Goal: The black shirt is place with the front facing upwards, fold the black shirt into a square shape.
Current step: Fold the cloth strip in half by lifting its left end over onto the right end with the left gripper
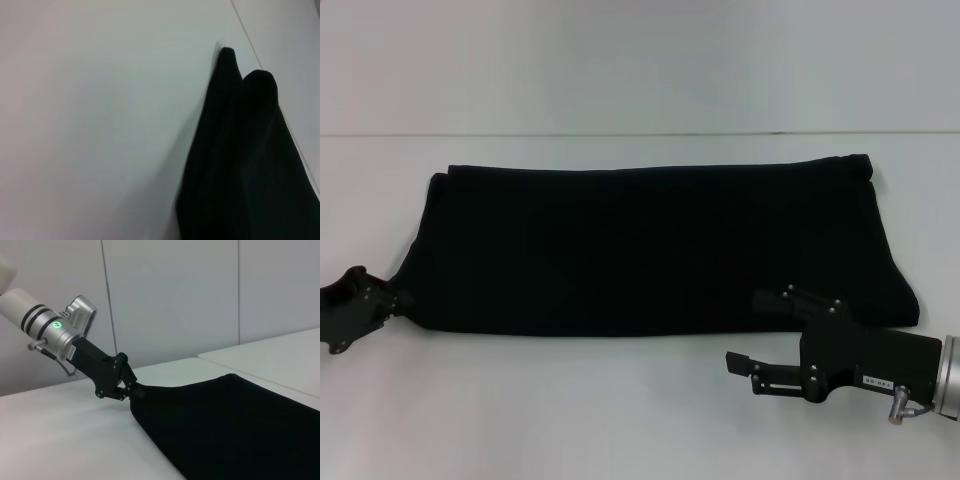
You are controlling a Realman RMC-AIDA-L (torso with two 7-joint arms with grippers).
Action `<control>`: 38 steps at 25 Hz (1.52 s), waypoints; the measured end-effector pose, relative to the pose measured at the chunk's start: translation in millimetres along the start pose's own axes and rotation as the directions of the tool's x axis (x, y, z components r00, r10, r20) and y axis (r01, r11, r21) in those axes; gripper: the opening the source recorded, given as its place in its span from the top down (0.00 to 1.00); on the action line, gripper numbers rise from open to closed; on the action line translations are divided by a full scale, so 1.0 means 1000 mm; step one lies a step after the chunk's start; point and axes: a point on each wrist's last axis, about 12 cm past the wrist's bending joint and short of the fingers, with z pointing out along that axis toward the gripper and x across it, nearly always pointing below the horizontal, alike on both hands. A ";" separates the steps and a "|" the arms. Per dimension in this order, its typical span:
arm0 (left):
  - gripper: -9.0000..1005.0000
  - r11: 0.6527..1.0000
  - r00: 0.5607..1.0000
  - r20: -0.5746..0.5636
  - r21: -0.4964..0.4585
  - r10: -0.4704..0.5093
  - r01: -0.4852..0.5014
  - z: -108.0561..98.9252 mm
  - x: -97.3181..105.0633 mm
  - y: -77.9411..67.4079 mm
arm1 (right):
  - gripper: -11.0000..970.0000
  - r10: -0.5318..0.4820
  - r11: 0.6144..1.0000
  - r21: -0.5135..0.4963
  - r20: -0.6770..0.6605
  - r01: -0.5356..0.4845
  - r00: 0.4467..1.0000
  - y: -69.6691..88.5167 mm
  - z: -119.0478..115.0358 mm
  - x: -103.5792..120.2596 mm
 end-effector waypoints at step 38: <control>0.96 0.917 0.974 0.033 0.332 0.223 -0.221 -0.007 -0.043 -0.110 | 0.03 0.070 0.987 0.147 0.012 -0.071 0.997 -0.001 -0.024 0.018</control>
